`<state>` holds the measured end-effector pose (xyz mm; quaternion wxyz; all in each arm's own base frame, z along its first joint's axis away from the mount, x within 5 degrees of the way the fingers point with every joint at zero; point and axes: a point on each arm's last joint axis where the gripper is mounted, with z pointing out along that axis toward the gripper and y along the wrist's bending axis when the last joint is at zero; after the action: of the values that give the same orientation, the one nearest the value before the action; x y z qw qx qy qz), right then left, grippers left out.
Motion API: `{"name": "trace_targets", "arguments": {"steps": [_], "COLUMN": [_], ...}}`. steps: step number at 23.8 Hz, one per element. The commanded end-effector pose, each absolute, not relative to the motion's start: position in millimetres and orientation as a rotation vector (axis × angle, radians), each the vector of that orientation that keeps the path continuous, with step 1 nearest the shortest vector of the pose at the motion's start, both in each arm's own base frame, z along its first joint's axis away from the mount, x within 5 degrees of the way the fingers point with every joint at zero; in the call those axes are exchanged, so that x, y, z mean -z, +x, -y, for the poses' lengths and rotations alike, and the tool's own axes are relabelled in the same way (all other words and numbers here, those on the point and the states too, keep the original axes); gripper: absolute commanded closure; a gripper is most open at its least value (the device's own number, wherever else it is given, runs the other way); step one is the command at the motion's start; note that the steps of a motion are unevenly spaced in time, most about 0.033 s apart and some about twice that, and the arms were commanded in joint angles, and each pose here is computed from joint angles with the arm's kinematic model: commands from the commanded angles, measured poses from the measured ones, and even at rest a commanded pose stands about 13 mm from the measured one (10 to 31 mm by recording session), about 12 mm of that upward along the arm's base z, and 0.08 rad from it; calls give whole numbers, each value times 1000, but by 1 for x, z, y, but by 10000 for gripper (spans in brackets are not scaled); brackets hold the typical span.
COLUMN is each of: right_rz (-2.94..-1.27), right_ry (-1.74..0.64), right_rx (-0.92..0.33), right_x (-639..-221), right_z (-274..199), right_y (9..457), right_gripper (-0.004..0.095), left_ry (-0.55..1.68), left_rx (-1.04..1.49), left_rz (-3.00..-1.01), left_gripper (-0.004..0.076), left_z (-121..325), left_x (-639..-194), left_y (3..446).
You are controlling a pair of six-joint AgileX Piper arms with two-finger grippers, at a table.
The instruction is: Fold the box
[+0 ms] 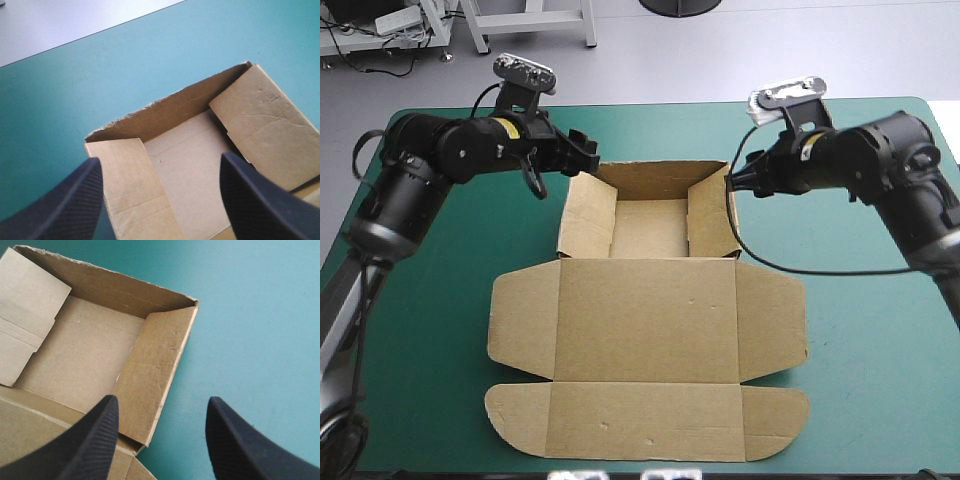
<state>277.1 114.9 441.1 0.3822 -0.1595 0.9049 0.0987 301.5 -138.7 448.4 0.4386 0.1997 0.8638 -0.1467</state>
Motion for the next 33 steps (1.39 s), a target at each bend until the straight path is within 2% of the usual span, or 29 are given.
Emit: {"name": "trace_targets", "arguments": {"steps": [1, 3, 8, 13, 18, 20, 26, 33], "right_rz": [-2160, -2144, -2134, -2171, -2111, -2084, -2176, -2420], "right_ry": [-375, -361, -330, -318, -356, -365, -368, -380], "right_rx": [-273, -288, -344, -359, -346, -341, -346, -341], "right_x": [-449, -440, -406, -389, -389, -393, -402, -394], "right_z": [-104, -99, -91, -92, -96, -101, -119, -147], "right_y": [252, 240, 212, 214, 223, 235, 277, 342], "right_gripper": [445, 446, 446, 446, 452, 428, 277, 276], "left_ry": [446, 443, 392, 347, 360, 371, 379, 380], "left_rx": [422, 407, 366, 355, 356, 357, 350, 348], "left_rz": [-1977, -1940, -1803, -1701, -1733, -1762, -1767, -1765], "left_gripper": [242, 244, 245, 245, 245, 245, 245, 245], "left_z": [127, 120, 87, 62, 56, 56, 56, 56], "left_x": [-461, -452, -405, -358, -340, -337, -336, -336], "left_y": [269, 255, 189, 138, 121, 119, 119, 119]}}
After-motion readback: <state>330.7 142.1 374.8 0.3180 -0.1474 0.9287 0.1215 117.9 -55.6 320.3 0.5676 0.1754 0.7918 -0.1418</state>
